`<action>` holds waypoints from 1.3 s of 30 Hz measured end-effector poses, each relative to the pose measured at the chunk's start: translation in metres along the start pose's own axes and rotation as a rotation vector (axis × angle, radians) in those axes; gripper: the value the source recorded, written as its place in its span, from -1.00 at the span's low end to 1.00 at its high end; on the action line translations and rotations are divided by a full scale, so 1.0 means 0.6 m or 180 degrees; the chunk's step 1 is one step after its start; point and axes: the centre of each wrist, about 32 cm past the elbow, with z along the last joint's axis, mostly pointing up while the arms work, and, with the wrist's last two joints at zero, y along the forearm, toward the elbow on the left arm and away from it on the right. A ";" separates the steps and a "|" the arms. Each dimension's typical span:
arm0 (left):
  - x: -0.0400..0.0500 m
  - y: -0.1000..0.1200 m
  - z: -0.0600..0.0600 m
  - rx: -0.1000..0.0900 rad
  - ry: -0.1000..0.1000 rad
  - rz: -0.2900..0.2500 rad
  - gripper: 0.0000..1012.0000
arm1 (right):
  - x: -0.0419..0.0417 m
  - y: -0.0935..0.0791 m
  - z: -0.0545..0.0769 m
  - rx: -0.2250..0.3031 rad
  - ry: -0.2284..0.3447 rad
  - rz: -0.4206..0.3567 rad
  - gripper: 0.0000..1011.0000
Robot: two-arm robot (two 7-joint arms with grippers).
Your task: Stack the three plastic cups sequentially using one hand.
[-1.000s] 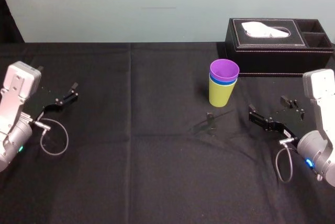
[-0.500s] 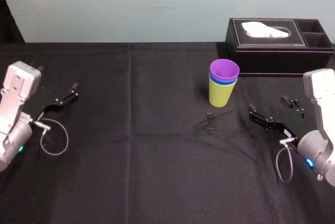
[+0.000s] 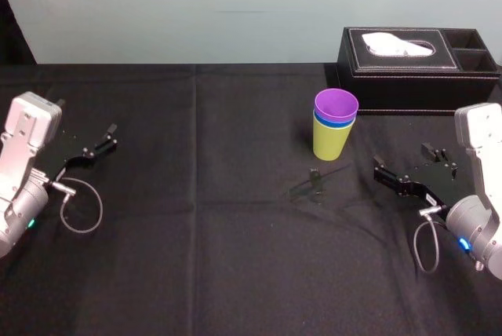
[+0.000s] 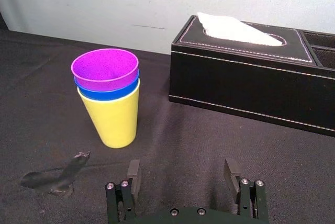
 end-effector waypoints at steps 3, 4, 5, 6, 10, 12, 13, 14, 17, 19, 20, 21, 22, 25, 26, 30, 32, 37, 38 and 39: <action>0.000 0.000 0.000 0.0000 0.0000 0.0000 1.00 | 0.000 0.000 0.000 0.0000 0.0000 -0.0001 0.98; 0.000 0.000 0.000 0.0000 0.0000 0.0000 1.00 | 0.000 0.000 0.000 0.0001 0.0000 -0.0001 0.98; 0.000 0.000 0.000 0.0000 0.0000 0.0000 1.00 | 0.000 0.000 0.000 0.0000 0.0001 -0.0002 0.98; 0.000 0.000 0.000 0.0000 0.0000 0.0000 1.00 | 0.000 0.000 0.000 0.0000 0.0000 -0.0002 0.98; 0.000 0.000 0.000 0.0000 0.0000 0.0000 1.00 | 0.000 0.000 0.000 0.0000 0.0001 -0.0002 0.98; 0.000 0.000 0.000 0.0000 0.0000 0.0000 1.00 | 0.000 0.000 0.000 0.0000 0.0001 -0.0002 0.98; 0.000 0.000 0.000 0.0000 0.0000 0.0000 1.00 | 0.000 0.000 0.000 0.0000 0.0001 -0.0002 0.98; 0.000 0.000 0.000 0.0000 0.0000 0.0000 1.00 | 0.000 0.000 0.000 0.0000 0.0001 -0.0002 0.98; 0.000 0.000 0.000 0.0000 0.0000 0.0000 1.00 | 0.000 0.000 0.000 0.0000 0.0001 -0.0002 0.98; 0.000 0.000 0.000 0.0000 0.0000 0.0000 1.00 | 0.000 0.000 0.000 0.0000 0.0001 -0.0002 0.98; 0.000 0.000 0.000 0.0000 0.0000 0.0000 1.00 | 0.000 0.000 0.000 0.0000 0.0001 -0.0002 0.98; 0.000 0.000 0.000 0.0000 0.0000 0.0000 1.00 | 0.000 0.000 0.000 0.0000 0.0001 -0.0002 0.98; 0.000 0.000 0.000 0.0000 0.0000 0.0000 1.00 | 0.000 0.000 0.000 0.0000 0.0001 -0.0002 0.98; 0.000 0.000 0.000 0.0000 0.0000 0.0000 1.00 | 0.000 0.000 0.000 0.0000 0.0001 -0.0002 0.98; 0.000 0.000 0.000 0.0000 0.0000 0.0000 1.00 | 0.000 0.000 0.000 0.0000 0.0001 -0.0002 0.98; 0.000 0.000 0.000 0.0000 0.0000 0.0000 1.00 | 0.000 0.000 0.000 0.0000 0.0001 -0.0001 0.98; 0.000 0.000 0.000 0.0000 0.0000 0.0000 1.00 | 0.000 0.000 0.000 0.0000 0.0001 -0.0002 0.98; 0.000 0.000 0.000 0.0000 0.0000 0.0000 1.00 | 0.000 0.000 0.000 0.0000 0.0001 -0.0002 0.98; 0.000 0.000 0.000 0.0000 0.0000 0.0000 1.00 | 0.000 0.000 0.000 0.0000 0.0001 -0.0001 0.98; 0.000 0.000 0.000 0.0000 0.0000 0.0000 1.00 | 0.000 0.000 0.000 0.0000 0.0001 -0.0002 0.98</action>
